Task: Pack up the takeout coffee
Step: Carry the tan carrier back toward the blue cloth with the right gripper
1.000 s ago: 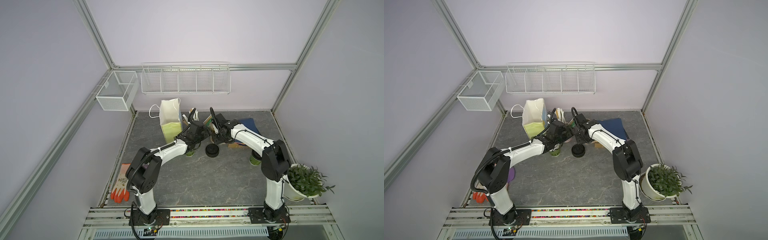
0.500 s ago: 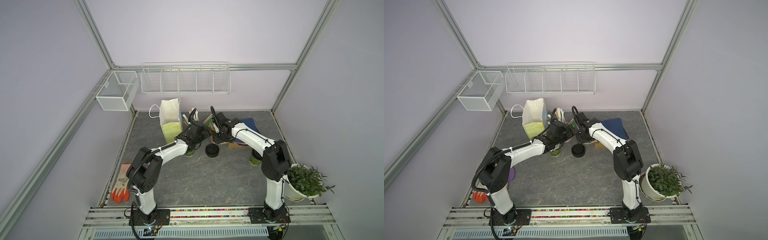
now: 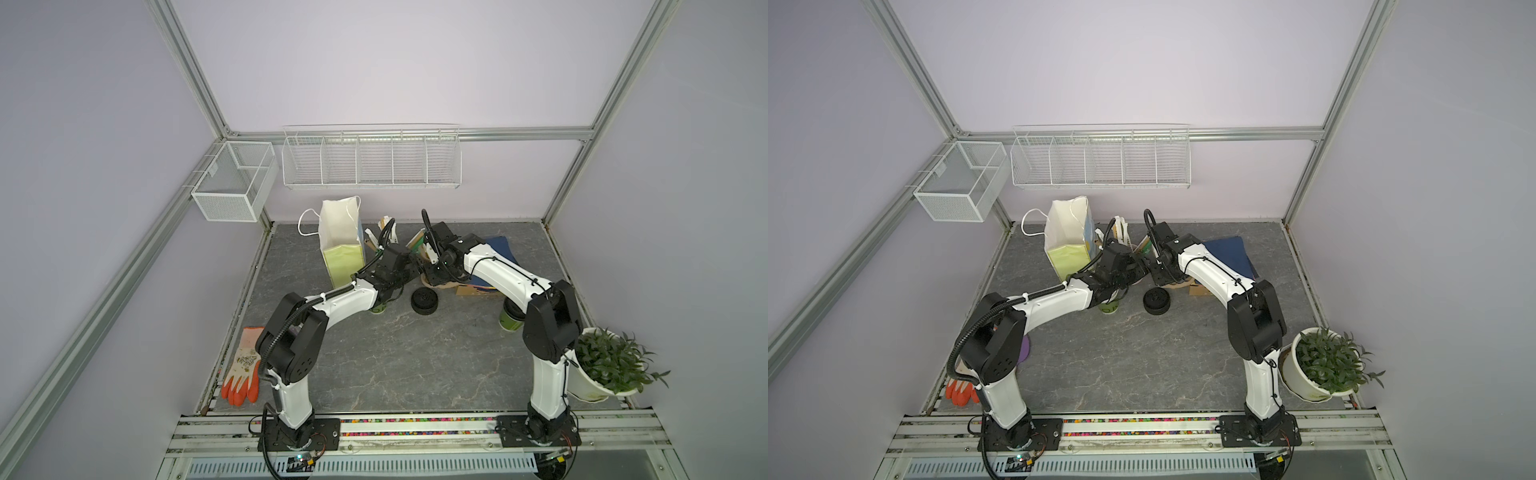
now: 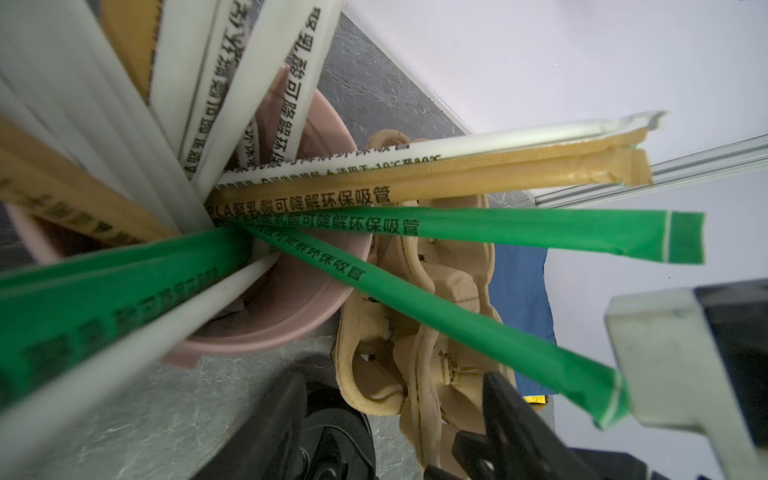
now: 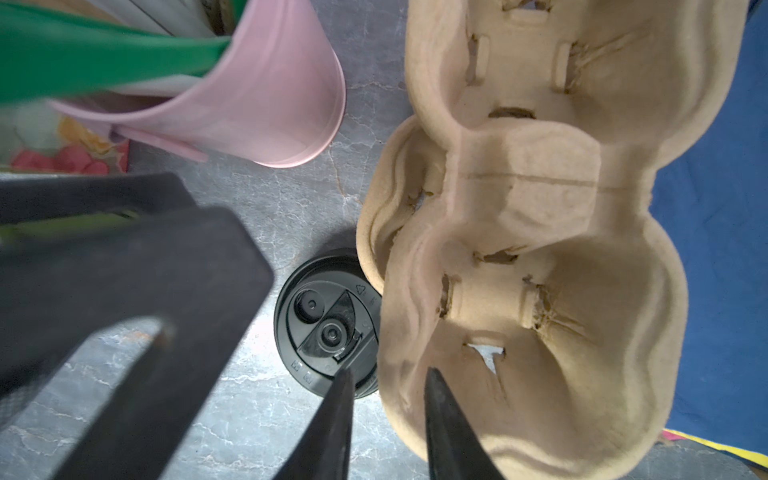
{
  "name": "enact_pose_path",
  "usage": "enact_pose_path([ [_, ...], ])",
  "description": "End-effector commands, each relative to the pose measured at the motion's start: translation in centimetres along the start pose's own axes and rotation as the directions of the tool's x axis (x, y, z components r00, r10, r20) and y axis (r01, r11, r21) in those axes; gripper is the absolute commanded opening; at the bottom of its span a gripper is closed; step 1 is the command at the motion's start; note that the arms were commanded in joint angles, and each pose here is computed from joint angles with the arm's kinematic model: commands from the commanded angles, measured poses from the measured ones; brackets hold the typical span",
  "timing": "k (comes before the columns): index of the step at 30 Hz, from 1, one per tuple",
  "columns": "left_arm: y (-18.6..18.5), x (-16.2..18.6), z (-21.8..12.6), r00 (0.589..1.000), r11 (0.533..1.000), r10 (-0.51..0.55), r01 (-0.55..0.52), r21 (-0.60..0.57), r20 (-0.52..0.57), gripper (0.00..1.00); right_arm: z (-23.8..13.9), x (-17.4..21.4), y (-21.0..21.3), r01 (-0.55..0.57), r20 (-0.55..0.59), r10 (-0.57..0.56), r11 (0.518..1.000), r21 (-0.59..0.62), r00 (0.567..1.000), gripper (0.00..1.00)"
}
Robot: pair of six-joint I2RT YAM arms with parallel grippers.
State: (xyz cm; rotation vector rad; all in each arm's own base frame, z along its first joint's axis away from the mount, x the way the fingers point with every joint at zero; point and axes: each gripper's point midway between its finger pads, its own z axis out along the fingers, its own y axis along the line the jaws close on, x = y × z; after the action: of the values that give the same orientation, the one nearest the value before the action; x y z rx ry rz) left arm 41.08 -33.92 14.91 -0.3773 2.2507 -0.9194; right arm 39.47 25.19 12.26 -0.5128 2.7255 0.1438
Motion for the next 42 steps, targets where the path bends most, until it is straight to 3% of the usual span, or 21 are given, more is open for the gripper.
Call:
enact_pose_path([
  [1,-0.1,1.0,0.5,1.000,1.000,0.002,-0.002,0.000,-0.026,0.68,0.5,-0.3,0.4,0.018,0.004,-0.018,1.000,-0.004,1.000,0.30],
  [9,0.0,0.9,0.4,1.000,1.000,0.003,-0.003,-0.002,-0.021,0.68,1.0,-0.1,0.0,0.027,-0.007,-0.027,0.999,0.023,1.000,0.33],
  [20,0.0,1.0,0.5,1.000,1.000,0.002,-0.002,-0.004,-0.022,0.68,1.3,0.0,0.0,0.037,-0.017,-0.037,0.999,0.026,0.999,0.27],
  [26,-0.1,1.0,0.6,1.000,1.000,0.002,-0.002,-0.003,-0.025,0.68,1.5,0.2,0.0,0.039,-0.024,-0.038,0.999,0.025,0.999,0.30],
  [42,-0.2,0.9,0.6,1.000,1.000,0.007,-0.007,-0.003,-0.024,0.68,0.9,-0.1,-0.1,0.034,-0.008,-0.034,0.999,0.021,0.999,0.18],
])
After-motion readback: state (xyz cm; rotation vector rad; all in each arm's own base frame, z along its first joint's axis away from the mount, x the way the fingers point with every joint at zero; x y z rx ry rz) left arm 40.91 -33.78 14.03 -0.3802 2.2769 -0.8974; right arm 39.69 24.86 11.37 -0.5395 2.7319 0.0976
